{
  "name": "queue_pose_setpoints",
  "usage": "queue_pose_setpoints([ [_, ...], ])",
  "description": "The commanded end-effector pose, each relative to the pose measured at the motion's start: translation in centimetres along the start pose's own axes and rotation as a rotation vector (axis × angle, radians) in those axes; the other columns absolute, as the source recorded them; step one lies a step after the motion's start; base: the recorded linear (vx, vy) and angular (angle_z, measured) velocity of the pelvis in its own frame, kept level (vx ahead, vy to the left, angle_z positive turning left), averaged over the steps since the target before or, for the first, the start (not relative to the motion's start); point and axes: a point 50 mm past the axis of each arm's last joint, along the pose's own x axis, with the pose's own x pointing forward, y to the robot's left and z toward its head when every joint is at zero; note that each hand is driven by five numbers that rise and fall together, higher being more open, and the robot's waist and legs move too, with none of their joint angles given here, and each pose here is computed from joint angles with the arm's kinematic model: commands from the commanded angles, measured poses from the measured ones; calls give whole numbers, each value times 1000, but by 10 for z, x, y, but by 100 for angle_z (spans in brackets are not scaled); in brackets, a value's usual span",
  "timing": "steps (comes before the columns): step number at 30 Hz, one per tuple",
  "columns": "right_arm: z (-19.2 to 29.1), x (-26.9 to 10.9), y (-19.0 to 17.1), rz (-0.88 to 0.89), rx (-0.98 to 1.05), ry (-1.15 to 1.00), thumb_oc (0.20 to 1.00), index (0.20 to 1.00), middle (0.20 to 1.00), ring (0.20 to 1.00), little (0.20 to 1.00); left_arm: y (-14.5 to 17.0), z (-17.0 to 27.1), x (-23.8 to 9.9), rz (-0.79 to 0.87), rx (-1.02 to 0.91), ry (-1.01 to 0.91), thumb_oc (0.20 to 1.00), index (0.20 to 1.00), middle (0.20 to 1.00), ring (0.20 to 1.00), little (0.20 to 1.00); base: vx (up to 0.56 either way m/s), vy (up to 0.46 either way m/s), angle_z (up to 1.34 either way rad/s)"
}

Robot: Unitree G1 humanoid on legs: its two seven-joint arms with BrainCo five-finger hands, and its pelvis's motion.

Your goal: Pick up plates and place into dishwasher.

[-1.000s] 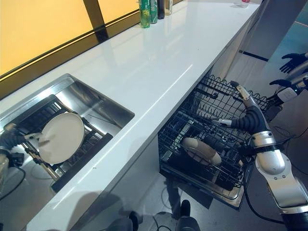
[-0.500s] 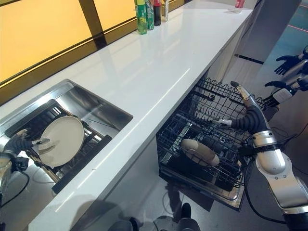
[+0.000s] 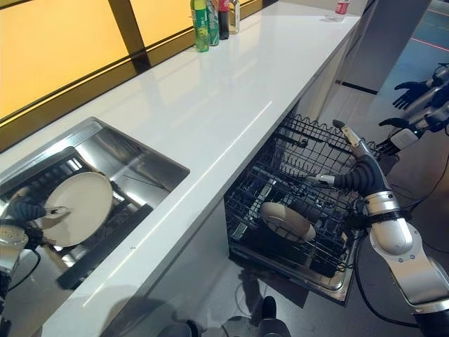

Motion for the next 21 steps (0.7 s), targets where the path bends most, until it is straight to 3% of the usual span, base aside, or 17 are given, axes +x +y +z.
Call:
queue_pose_setpoints([
  [1,18,-2,-6,-57,12,-108,1000,1000,1000,1000,1000,73,-10,0,450,136,44,1000,1000,1000,1000,1000,-42,-33,9],
  [5,13,-4,-8,-65,21,-97,1000,1000,1000,1000,1000,94,17,-17,725,118,-163,1000,1000,1000,1000,1000,-42,-25,-1],
  [10,10,-6,-8,-86,40,-85,1000,1000,1000,1000,1000,102,50,-41,783,39,-416,1000,1000,1000,1000,1000,-62,6,-3],
  [16,13,-10,-4,-109,70,-91,1000,1000,1000,1000,1000,94,81,-63,542,-88,-659,1000,1000,1000,1000,1000,-26,6,16],
  [21,15,-6,-3,-122,63,-115,1000,1000,1000,1000,1000,80,103,-71,278,-269,-750,1000,1000,1000,1000,1000,-98,-229,14],
])
